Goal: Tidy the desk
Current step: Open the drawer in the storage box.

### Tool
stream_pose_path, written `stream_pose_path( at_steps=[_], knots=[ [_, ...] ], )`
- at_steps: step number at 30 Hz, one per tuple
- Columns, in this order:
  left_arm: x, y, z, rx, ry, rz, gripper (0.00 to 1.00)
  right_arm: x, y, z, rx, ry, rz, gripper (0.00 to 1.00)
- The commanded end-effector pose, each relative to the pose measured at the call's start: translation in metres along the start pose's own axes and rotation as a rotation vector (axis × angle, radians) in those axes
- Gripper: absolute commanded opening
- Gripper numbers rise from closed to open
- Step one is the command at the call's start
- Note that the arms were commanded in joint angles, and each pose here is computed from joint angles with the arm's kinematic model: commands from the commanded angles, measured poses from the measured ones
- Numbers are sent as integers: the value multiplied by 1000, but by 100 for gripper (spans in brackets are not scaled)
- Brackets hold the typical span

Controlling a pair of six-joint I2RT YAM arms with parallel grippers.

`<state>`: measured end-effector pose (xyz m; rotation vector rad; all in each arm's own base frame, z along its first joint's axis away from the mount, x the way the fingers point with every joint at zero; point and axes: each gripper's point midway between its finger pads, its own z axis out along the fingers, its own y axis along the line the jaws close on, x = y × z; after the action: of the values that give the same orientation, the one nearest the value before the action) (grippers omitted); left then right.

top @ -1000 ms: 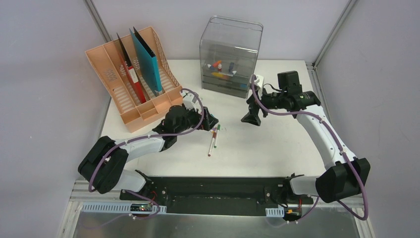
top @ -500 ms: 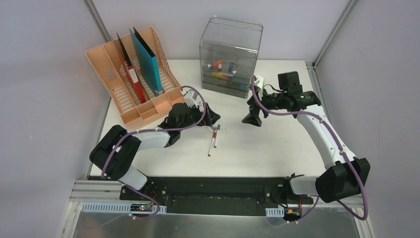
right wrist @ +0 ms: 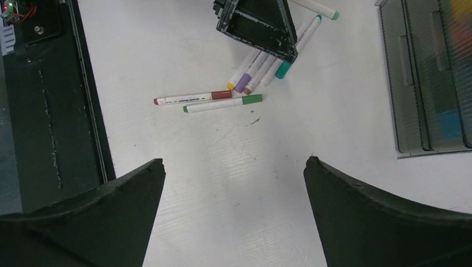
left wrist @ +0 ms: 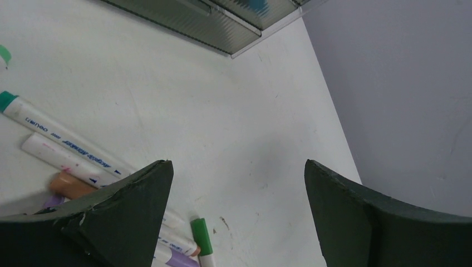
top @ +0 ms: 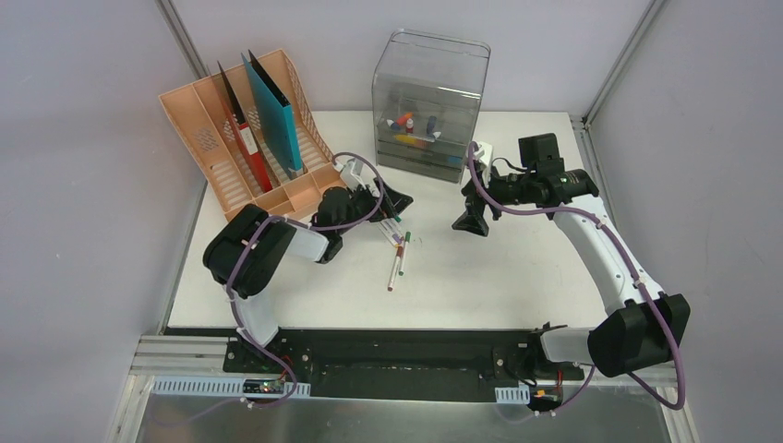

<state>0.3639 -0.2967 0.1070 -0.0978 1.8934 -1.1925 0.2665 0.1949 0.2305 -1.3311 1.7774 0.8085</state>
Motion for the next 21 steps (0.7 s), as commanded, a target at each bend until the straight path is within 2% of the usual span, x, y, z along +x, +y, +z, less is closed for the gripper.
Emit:
stream_pose_path(
  at_steps=[1,4,7,12,21],
  knots=[
    [-39,-11,16,-1,-138,-35,90,-6,2,-2,-21,-26,-33,99],
    [-45,5,23,-95,-170,-101,88,-6,2,-1,-23,-26,-31,99],
    [-54,11,34,-130,-200,-158,82,-5,2,-1,-23,-25,-28,99],
    [-55,12,59,-112,-192,-237,63,-4,2,0,-28,-24,-27,99],
    [-58,28,92,-147,-203,-283,56,-3,1,1,-31,-21,-21,99]
  ],
)
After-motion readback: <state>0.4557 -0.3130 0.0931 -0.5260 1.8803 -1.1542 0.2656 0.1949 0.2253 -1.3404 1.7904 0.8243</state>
